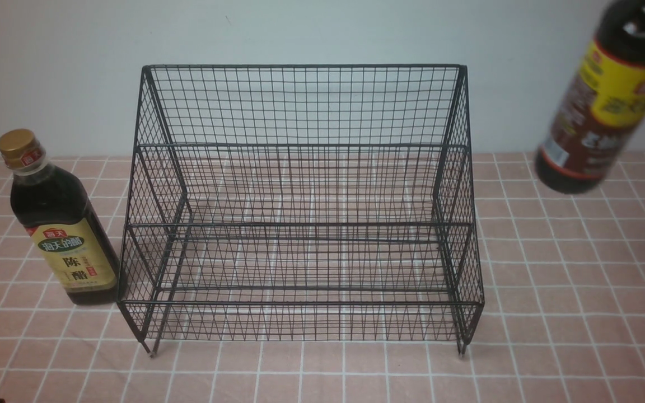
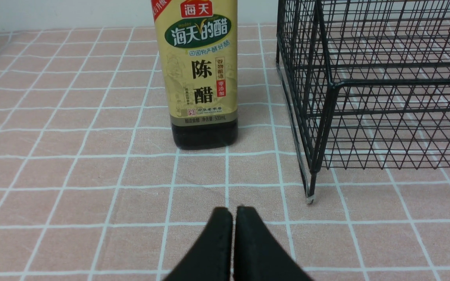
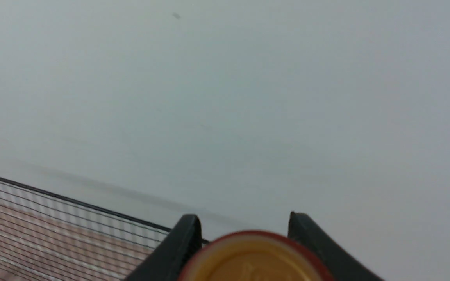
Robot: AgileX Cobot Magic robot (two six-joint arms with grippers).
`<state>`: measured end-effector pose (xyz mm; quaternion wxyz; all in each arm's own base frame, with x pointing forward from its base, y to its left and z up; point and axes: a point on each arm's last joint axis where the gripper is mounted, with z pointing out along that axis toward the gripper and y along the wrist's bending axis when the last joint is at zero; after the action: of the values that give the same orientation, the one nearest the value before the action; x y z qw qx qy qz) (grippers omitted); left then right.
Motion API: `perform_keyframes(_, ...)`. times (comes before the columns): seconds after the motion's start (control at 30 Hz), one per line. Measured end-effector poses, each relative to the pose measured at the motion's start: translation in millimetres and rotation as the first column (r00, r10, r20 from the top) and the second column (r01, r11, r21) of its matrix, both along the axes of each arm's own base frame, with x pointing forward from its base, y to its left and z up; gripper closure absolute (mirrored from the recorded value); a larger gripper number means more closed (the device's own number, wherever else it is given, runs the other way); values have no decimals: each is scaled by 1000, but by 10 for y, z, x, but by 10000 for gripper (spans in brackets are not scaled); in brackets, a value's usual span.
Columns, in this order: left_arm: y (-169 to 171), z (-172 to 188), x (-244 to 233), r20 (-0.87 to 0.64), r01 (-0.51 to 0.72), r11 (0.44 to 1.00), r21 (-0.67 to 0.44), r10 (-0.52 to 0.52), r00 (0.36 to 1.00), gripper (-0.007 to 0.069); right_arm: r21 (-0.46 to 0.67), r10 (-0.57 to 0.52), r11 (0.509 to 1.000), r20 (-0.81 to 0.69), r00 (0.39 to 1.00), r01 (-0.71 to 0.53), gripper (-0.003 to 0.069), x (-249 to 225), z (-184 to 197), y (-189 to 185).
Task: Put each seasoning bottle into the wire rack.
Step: Use the right arm to put the condiment bottle back on the shelf
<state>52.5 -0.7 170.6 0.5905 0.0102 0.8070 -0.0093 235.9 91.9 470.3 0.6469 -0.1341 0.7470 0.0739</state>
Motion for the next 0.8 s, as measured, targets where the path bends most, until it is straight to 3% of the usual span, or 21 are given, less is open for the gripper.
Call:
perform_keyframes(0.17, 0, 0, 0, 0, 0, 1000, 0, 0, 1000, 632, 39, 115, 992, 83, 990, -119, 387, -15, 70, 269)
perform_keyframes(0.33, 0, 0, 0, 0, 0, 1000, 0, 0, 1000, 632, 54, 203, 977, 82, 976, -208, 387, 206, -122, 624)
perform_keyframes(0.8, 0, 0, 0, 0, 0, 1000, 0, 0, 1000, 632, 45, 234, 971, -1, 972, -233, 387, 690, -648, 966)
